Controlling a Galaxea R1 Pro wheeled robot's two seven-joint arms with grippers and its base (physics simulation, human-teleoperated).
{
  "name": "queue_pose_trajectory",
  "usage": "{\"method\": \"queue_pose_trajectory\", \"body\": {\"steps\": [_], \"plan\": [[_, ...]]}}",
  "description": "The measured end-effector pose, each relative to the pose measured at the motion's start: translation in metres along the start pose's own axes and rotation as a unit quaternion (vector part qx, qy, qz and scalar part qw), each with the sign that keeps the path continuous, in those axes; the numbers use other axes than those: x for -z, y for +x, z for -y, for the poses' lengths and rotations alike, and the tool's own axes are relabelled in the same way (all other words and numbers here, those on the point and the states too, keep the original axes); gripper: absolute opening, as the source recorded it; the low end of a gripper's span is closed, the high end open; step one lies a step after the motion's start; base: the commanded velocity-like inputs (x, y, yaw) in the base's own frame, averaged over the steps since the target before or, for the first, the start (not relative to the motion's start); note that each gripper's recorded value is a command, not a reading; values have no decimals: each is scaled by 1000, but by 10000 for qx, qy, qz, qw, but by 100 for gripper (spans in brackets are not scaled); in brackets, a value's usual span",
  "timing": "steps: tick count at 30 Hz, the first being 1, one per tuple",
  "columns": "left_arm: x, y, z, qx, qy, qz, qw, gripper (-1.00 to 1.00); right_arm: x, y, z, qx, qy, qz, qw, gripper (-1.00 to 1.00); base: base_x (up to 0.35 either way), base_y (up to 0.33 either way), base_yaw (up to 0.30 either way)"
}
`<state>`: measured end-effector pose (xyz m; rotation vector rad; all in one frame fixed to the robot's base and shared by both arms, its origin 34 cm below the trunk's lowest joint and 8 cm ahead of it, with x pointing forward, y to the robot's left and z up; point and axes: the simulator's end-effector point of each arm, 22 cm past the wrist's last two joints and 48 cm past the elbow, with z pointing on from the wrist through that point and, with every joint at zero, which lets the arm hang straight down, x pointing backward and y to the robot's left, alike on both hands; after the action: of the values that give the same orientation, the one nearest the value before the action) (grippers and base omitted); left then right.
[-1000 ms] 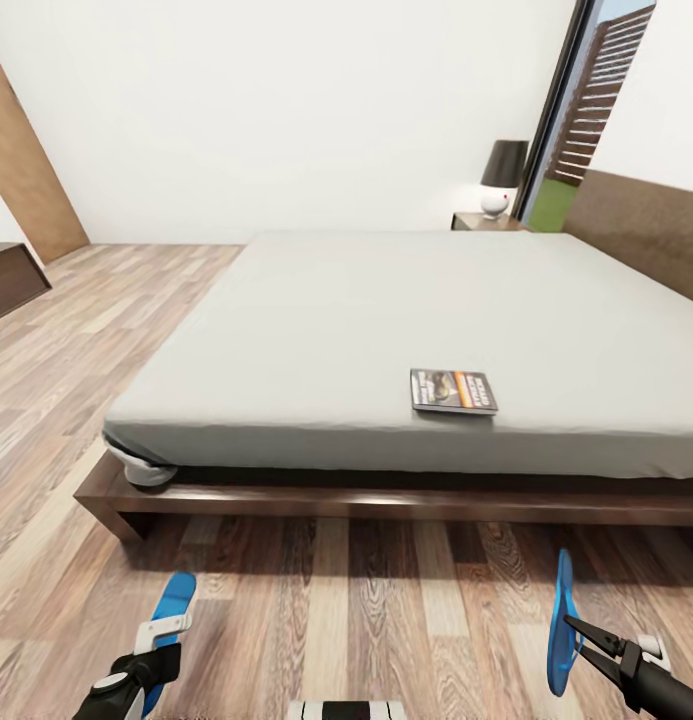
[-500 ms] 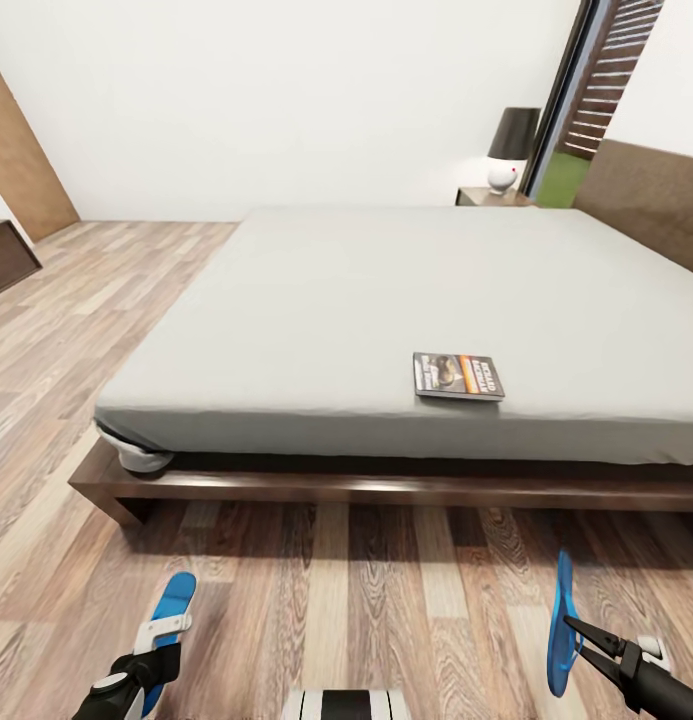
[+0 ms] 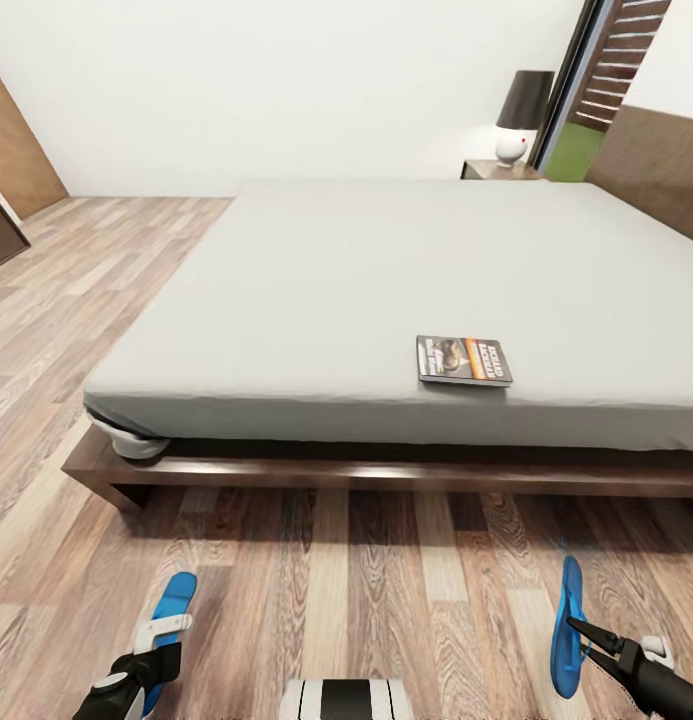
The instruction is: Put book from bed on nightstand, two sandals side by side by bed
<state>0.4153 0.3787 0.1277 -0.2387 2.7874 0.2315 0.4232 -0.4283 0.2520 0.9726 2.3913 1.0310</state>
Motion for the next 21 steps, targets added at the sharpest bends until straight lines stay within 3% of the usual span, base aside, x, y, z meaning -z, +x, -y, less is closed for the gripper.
{"method": "queue_pose_trajectory", "body": {"steps": [6, 10, 21], "plan": [[-4, 8, 0, -17, -10, -79, 10000, -100, 1, -20, -9, 328, 4, 115, 9994, -100, 0, 0, 0], [-3, 7, 0, -8, -8, -68, 10000, -100, 0, -21, -10, 359, 6, 123, 9993, -100, 7, 0, 0], [-3, 0, -1, 43, -15, 93, 9999, -100, 0, -21, -11, 368, 2, 117, 9993, -100, 173, 74, 0]]}}
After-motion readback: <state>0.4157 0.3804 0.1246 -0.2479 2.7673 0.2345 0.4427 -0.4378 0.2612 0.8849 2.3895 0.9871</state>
